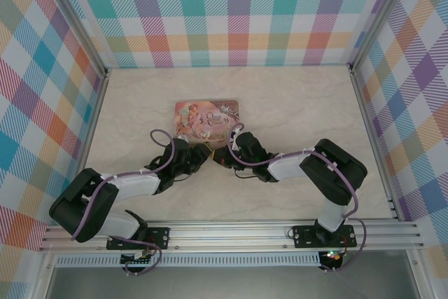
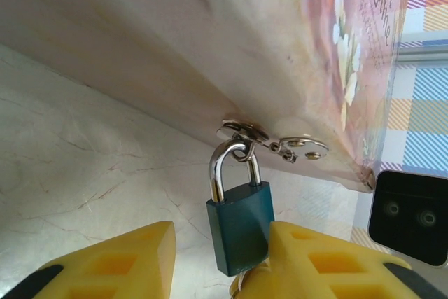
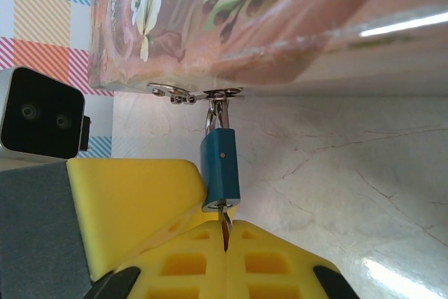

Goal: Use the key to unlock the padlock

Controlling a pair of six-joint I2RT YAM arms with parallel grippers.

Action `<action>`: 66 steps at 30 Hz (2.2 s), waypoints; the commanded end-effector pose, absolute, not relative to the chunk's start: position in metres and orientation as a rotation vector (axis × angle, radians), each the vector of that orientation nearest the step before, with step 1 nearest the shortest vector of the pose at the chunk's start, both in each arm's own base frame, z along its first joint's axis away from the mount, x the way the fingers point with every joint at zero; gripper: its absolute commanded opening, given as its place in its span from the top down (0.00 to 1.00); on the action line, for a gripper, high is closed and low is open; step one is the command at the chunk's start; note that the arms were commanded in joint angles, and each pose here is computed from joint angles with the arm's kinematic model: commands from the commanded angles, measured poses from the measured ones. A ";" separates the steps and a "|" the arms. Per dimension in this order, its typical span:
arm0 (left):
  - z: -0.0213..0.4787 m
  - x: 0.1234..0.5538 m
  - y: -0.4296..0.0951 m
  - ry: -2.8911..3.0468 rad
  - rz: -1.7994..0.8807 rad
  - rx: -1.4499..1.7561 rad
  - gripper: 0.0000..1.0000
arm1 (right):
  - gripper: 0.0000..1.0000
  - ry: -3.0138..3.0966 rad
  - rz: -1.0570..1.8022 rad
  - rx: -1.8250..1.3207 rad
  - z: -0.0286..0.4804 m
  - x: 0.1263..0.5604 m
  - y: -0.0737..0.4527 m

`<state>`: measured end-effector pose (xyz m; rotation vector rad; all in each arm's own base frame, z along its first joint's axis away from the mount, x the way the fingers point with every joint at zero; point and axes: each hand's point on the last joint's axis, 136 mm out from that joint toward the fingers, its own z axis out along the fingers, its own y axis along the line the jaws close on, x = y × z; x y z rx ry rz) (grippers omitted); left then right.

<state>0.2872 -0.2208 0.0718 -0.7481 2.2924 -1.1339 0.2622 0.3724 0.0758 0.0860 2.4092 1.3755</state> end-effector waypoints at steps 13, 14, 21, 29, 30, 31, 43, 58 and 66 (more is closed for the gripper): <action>0.091 0.305 -0.238 2.224 -1.210 -0.747 0.76 | 0.97 2.370 1.447 0.103 0.092 0.264 0.382; 0.091 0.305 -0.238 2.223 -1.211 -0.749 0.78 | 0.97 2.371 1.445 0.105 0.091 0.264 0.382; 0.092 0.307 -0.236 2.212 -1.202 -0.763 0.94 | 0.92 2.361 1.434 0.108 0.091 0.264 0.377; 0.095 0.308 -0.236 2.206 -1.205 -0.765 1.00 | 0.72 2.365 1.346 0.106 0.088 0.265 0.349; 0.095 0.309 -0.236 2.205 -1.205 -0.766 1.00 | 0.69 2.383 1.305 0.097 0.085 0.263 0.342; 0.096 0.309 -0.236 2.204 -1.207 -0.765 1.00 | 0.67 2.387 1.274 0.081 0.086 0.263 0.336; 0.103 0.312 -0.240 2.197 -1.225 -0.769 1.00 | 0.54 2.132 0.677 -0.647 0.122 0.253 0.288; 0.110 0.313 -0.244 2.186 -1.275 -0.811 1.00 | 0.41 1.571 -0.157 -1.222 0.104 0.267 0.315; 0.113 0.313 -0.246 2.181 -1.289 -0.814 1.00 | 0.45 1.529 -0.093 -1.215 0.104 0.266 0.338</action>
